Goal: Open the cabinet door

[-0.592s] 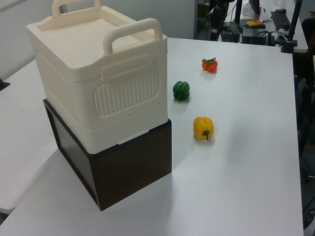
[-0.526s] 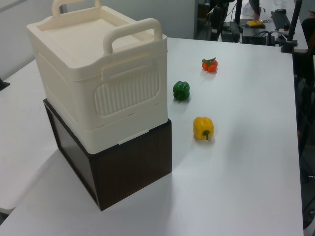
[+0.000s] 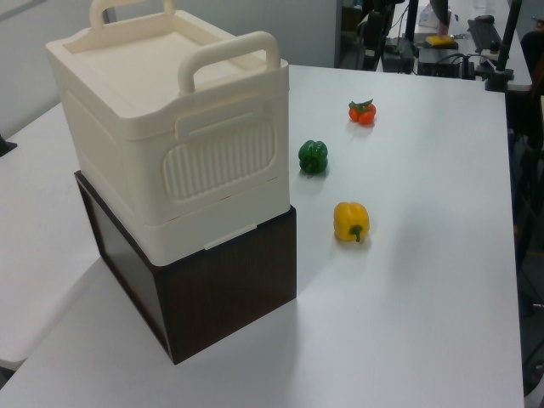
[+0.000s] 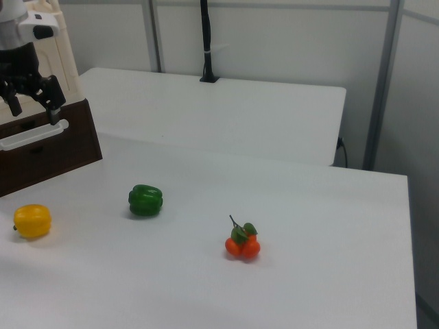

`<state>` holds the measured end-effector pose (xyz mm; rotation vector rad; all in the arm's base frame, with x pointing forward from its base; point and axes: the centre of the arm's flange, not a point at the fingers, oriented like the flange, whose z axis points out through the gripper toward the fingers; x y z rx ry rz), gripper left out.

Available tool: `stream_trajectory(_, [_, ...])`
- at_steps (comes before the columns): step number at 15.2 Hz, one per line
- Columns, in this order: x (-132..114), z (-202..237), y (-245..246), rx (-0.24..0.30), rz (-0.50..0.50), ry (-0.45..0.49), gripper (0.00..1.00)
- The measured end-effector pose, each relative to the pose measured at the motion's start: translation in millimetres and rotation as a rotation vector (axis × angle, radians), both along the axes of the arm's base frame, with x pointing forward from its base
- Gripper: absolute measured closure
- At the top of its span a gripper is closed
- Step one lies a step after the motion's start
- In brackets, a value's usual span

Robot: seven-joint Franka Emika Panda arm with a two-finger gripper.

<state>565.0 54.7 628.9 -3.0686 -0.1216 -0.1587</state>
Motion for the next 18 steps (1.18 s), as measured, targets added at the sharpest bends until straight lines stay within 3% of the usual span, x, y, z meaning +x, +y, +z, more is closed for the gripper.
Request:
stream_trajectory(3, [0, -1, 5, 0.039, 0.047, 0.001, 0.0])
stream_trajectory(7, [0, -3, 23, 0.119, 0.336, -0.025, 0.0])
stream_trajectory(11, [-7, -3, 82, 0.114, 0.587, -0.063, 0.0])
stream_trajectory(15, [-22, 8, 152, 0.097, 0.736, -0.142, 0.04])
stream_trajectory(16, [-25, 10, 164, 0.088, 0.76, -0.155, 0.11])
stream_trajectory(18, [-28, 16, 184, 0.082, 0.791, -0.21, 0.34])
